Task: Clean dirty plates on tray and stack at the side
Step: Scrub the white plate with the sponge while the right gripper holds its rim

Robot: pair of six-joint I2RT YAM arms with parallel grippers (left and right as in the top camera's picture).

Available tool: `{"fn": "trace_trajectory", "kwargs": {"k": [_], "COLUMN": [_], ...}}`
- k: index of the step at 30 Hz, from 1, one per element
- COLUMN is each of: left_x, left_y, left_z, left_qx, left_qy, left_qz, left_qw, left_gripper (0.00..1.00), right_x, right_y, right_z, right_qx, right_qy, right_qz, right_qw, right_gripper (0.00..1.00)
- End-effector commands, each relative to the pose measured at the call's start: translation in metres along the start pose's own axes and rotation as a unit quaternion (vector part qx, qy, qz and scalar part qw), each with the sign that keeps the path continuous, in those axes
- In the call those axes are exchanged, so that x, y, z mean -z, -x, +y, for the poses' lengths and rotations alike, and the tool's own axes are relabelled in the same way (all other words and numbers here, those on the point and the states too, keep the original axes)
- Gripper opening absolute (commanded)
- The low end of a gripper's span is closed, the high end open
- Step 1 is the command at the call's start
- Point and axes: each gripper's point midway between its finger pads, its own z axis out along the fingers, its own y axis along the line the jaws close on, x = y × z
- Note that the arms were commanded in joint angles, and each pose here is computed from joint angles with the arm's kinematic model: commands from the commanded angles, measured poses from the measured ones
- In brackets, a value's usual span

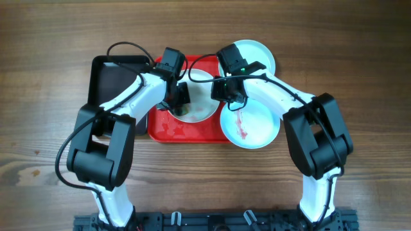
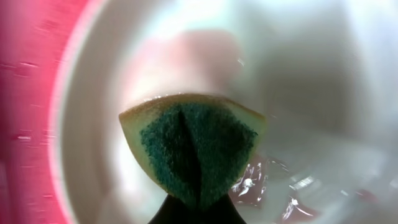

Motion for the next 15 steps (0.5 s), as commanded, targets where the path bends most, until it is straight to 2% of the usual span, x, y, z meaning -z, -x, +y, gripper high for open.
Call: {"fn": "trace_trajectory", "kwargs": {"k": [1,2,6,8,10,15], "left_x": [-0.016,-0.016,-0.016,-0.016,-0.016,-0.013], "left_y": [-0.027,-0.026,-0.019,-0.016,-0.014,-0.013], "left_z": [-0.012,-0.012,-0.014,-0.015,-0.015,-0.016], "left_qx": [-0.012,-0.013,-0.013,-0.011,-0.012,-0.012], "left_qy": [-0.047,-0.046,-0.052,-0.055,-0.057,-0.058], "left_qz": [0.057,0.055,0.043,0.037,0.033,0.031], "left_qw": [0.997,0.997,0.998,0.998,0.998,0.998], "left_gripper": [0.04,0.04,0.04,0.04,0.04,0.04], "right_x": [-0.009,-0.009,-0.01,-0.013,-0.018,-0.021], "right_y": [-0.013,-0.013,-0.015,-0.016,-0.017,-0.018], "right_z": [0.006,0.006,0.007,0.007,0.006,0.006], "right_qx": [0.009,0.009,0.011,0.012,0.01,0.006], "right_qy": [0.016,0.016,0.016,0.015,0.014,0.015], "right_qz": [0.03,0.03,0.031,0.033,0.036,0.04], "right_qw": [0.999,0.999,0.999,0.999,0.999,0.999], "right_gripper": [0.11,0.15,0.18,0.16,0.05,0.04]}}
